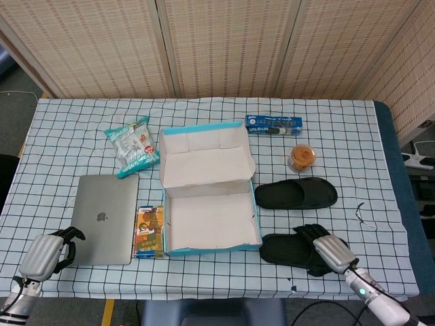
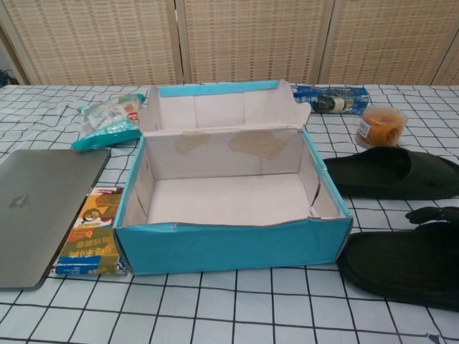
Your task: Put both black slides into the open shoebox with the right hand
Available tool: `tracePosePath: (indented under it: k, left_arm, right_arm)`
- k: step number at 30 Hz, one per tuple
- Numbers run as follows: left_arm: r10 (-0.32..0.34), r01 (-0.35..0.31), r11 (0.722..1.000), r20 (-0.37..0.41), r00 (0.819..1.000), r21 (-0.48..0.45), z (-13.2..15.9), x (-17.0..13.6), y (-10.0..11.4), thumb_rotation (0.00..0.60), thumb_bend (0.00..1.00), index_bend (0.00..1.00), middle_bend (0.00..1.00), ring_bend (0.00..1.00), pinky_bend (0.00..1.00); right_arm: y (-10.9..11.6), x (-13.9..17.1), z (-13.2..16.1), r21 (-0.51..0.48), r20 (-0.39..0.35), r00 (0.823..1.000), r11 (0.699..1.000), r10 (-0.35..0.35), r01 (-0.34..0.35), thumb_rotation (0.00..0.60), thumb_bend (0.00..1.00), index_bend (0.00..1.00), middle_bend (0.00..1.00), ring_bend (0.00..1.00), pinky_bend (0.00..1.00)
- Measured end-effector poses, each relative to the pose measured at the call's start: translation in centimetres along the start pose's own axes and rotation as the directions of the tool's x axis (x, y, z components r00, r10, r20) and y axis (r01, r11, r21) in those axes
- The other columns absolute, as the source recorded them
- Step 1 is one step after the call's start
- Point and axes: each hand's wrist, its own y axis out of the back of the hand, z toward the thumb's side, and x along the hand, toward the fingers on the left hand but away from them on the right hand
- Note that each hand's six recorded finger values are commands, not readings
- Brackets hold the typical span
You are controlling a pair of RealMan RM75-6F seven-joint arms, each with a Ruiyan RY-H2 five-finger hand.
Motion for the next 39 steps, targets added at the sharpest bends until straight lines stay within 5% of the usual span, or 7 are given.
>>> tracePosePath:
  k: [13, 17, 20, 23, 31, 39]
  left_arm:
    - [-0.001, 0.001, 1.000, 0.001, 1.000, -0.009, 0.0, -0.1, 0.0, 0.600, 0.72, 0.44, 0.42, 0.48, 0.67]
    - [-0.001, 0.001, 1.000, 0.003, 1.000, 0.002, 0.0, -0.1, 0.0, 0.600, 0.72, 0.44, 0.42, 0.48, 0.67]
    - [-0.004, 0.004, 1.000, 0.003, 1.000, -0.006, 0.1, 0.0, 0.0, 0.600, 0.72, 0.44, 0.42, 0.48, 0.67]
    - [-0.003, 0.003, 1.000, 0.005, 1.000, 0.002, 0.0, -0.1, 0.0, 0.600, 0.72, 0.44, 0.42, 0.48, 0.67]
    - [-0.002, 0.002, 1.000, 0.000, 1.000, -0.004, -0.1, -0.1, 0.0, 0.600, 0.72, 0.44, 0.42, 0.48, 0.67]
    - [-0.005, 0.005, 1.000, 0.003, 1.000, -0.006, 0.1, -0.1, 0.0, 0.600, 0.72, 0.44, 0.42, 0.48, 0.67]
  right_arm:
    - [-0.9, -1.1, -0.2, -0.001, 0.018, 1.000, 1.000, 0.004, -0.004, 0.600, 0.03, 0.02, 0.08, 0.00, 0.04]
    - [-0.6, -1.1, -0.1, -0.003, 0.020, 0.999, 1.000, -0.029, 0.029, 0.600, 0.03, 0.21, 0.26, 0.10, 0.11]
    - [0.0, -1.0, -0.1, 0.002, 0.021, 0.996, 0.996, -0.084, 0.084, 0.600, 0.03, 0.46, 0.46, 0.31, 0.29]
    - [0.4, -0.8, -0.2, 0.013, 0.027, 0.990, 0.990, -0.139, 0.138, 0.600, 0.04, 0.56, 0.53, 0.39, 0.37]
    - [2.2, 0.7, -0.2, 0.042, 0.037, 0.976, 0.976, -0.215, 0.213, 0.600, 0.04, 0.57, 0.56, 0.42, 0.40]
    - [6.4, 3.1, 2.5, 0.119, 0.022, 0.937, 0.931, -0.349, 0.345, 0.600, 0.04, 0.57, 0.57, 0.42, 0.40]
